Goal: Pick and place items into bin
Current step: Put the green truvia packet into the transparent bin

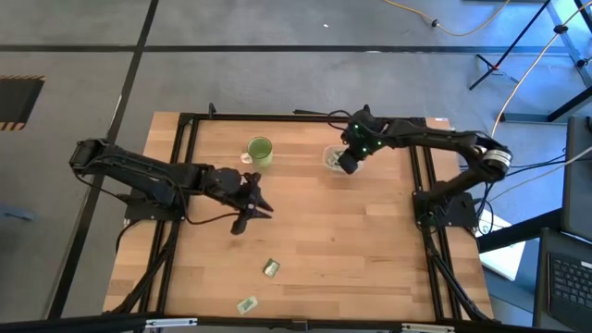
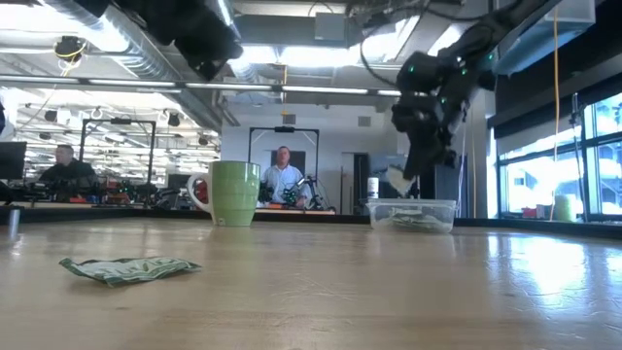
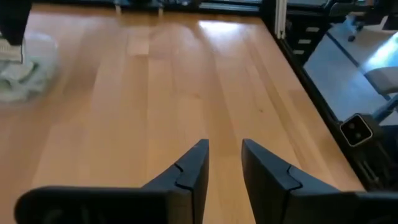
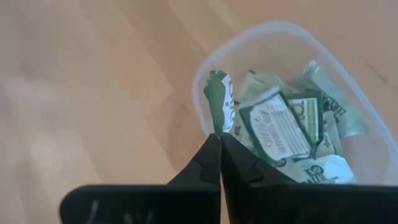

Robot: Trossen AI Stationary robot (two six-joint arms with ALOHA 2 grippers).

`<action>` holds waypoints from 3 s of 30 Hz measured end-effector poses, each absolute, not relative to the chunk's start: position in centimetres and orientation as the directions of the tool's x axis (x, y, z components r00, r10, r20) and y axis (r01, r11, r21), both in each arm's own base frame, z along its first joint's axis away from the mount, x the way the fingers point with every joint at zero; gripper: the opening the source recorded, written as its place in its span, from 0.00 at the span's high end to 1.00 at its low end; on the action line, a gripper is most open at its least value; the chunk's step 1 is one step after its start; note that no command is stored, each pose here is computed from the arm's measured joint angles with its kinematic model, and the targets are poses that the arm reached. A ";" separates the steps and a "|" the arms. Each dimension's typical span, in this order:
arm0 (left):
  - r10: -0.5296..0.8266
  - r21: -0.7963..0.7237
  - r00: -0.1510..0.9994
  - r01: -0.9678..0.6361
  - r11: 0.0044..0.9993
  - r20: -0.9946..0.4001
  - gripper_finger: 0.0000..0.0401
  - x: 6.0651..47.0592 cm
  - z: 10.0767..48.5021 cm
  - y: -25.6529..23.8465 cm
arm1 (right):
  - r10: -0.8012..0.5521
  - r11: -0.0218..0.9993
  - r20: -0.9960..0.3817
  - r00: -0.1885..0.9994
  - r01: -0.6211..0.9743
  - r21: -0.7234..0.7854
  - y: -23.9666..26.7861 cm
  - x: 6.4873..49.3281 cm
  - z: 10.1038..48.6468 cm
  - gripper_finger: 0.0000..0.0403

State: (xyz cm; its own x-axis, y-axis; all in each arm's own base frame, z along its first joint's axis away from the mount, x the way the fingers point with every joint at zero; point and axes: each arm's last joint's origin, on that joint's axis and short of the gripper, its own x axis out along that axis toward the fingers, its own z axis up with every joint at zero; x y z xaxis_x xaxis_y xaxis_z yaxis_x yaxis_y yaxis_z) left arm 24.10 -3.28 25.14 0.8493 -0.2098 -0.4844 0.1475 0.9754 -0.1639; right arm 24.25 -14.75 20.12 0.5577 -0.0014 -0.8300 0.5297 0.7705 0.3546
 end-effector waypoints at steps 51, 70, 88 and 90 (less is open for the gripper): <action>-0.362 -0.175 0.574 0.356 0.918 -0.735 0.78 24.7 19.4 -12.8 | -0.412 0.821 -0.601 0.685 0.565 0.082 -9.0 24.6 27.4 0.75; -0.178 0.024 0.422 0.429 0.903 -0.889 0.78 31.1 16.3 -19.1 | -0.389 0.827 -0.602 0.698 0.552 0.106 -8.1 24.8 27.4 0.75; -0.029 0.089 0.311 0.359 0.929 -0.950 0.78 31.3 13.7 -18.7 | -0.341 0.845 -0.689 0.639 0.530 0.073 -7.0 24.4 26.5 0.75; -0.013 0.104 0.312 0.355 0.929 -0.950 0.78 31.3 13.6 -18.6 | -0.342 0.845 -0.689 0.639 0.530 0.073 -7.0 24.4 26.5 0.75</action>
